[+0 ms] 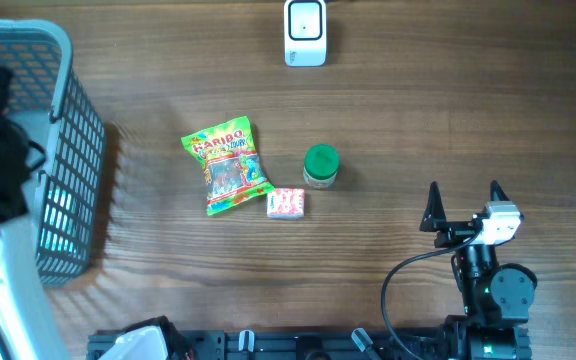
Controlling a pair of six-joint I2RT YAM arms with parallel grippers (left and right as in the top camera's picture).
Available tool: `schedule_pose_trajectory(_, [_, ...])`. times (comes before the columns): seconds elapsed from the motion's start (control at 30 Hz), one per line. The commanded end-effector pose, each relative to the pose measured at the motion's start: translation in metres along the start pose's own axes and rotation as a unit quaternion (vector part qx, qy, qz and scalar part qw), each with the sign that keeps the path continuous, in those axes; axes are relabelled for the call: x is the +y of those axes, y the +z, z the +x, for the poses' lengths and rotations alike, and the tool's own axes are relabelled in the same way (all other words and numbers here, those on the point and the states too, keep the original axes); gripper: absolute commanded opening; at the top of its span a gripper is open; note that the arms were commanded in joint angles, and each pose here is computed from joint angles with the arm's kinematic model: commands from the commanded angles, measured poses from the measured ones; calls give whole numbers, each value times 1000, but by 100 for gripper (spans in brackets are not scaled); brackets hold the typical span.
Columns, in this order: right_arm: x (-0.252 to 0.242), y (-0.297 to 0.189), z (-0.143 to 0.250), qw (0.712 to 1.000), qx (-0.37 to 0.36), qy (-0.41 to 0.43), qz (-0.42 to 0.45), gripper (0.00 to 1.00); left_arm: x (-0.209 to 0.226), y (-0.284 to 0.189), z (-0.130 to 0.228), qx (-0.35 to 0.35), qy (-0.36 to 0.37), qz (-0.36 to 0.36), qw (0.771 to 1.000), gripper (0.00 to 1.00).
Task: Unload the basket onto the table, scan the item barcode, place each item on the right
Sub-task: 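Reach into the basket and grasp the mint-green wipes pack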
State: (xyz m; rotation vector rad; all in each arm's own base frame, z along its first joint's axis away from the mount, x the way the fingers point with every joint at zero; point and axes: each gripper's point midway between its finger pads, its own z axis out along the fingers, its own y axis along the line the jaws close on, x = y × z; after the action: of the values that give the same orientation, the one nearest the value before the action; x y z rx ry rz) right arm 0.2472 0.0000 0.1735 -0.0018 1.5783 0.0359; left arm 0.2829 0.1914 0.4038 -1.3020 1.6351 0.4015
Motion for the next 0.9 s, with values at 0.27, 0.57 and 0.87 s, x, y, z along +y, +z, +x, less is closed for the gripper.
schedule_pose_trajectory(0.27, [1, 0, -1, 1000, -4, 3, -3, 100, 90, 183, 167, 358, -102, -208, 904, 100])
schedule_pose_trajectory(0.57, [1, 0, -1, 1000, -4, 3, -3, 100, 107, 194, 261, 448, -89, -326, 828, 100])
schedule_pose_trajectory(0.87, [1, 0, -1, 1000, -4, 3, -3, 100, 137, 208, 291, 455, -38, -384, 803, 100])
